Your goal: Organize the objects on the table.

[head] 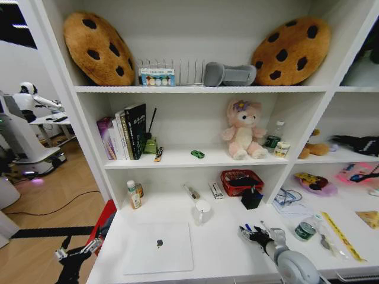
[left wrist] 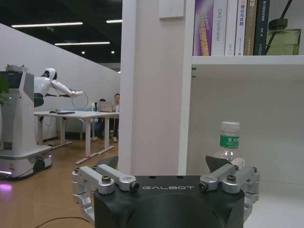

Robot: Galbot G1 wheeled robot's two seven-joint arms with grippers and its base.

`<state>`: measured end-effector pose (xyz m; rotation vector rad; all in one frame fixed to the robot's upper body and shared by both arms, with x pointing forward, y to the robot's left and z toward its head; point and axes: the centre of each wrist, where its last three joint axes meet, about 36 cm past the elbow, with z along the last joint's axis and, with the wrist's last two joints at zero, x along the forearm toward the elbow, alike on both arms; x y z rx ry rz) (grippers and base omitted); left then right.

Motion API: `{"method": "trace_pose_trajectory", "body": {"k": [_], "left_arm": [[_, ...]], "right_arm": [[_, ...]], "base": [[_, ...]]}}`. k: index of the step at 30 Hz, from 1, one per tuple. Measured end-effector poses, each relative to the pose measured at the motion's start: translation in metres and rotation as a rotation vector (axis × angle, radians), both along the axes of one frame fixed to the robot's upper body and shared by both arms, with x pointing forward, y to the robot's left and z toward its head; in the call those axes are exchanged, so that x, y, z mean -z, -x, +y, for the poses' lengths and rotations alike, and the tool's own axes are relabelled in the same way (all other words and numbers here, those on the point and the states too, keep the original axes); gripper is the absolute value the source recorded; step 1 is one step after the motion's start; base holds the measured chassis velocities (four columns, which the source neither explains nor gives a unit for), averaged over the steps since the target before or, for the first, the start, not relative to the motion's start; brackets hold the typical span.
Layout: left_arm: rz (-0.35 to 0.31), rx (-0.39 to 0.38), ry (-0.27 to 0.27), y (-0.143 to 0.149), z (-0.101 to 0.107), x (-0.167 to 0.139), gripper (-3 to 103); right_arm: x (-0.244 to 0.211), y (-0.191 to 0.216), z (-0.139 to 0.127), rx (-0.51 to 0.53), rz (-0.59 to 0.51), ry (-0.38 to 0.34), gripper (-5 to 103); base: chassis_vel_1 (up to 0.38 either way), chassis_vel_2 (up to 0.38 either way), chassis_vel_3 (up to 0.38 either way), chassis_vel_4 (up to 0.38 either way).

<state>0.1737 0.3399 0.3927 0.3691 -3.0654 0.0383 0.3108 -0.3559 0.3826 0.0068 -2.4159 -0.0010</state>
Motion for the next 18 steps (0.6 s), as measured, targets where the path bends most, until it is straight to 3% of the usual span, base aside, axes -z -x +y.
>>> {"method": "trace_pose_trajectory", "body": {"k": [7, 9, 10, 11, 15, 18], "left_arm": [[-0.001, -0.003, -0.001, 0.001, 0.001, -0.001, 100], [-0.003, -0.005, 0.000, 0.000, 0.000, -0.001, 100], [-0.004, -0.005, 0.001, 0.000, 0.000, -0.001, 100], [-0.004, -0.005, 0.001, 0.000, 0.000, -0.001, 100], [-0.004, -0.006, 0.006, 0.000, -0.002, -0.001, 100], [-0.006, -0.006, 0.006, 0.000, -0.002, -0.002, 100]], "right_arm": [[-0.004, -0.001, 0.001, -0.005, -0.009, -0.005, 36], [-0.006, -0.001, 0.001, -0.005, -0.013, -0.004, 36], [-0.007, 0.000, 0.001, -0.006, -0.015, -0.005, 25], [-0.007, 0.000, 0.001, -0.006, -0.015, -0.005, 25], [-0.014, 0.000, 0.003, -0.011, -0.033, -0.008, 4], [-0.020, -0.001, 0.005, -0.016, -0.047, -0.013, 2]], "base": [[0.000, 0.000, 0.000, 0.000], [0.000, 0.000, 0.000, 0.000], [0.000, 0.000, 0.000, 0.000], [0.000, 0.000, 0.000, 0.000], [0.000, 0.000, 0.000, 0.000], [0.000, 0.000, 0.000, 0.000]]}}
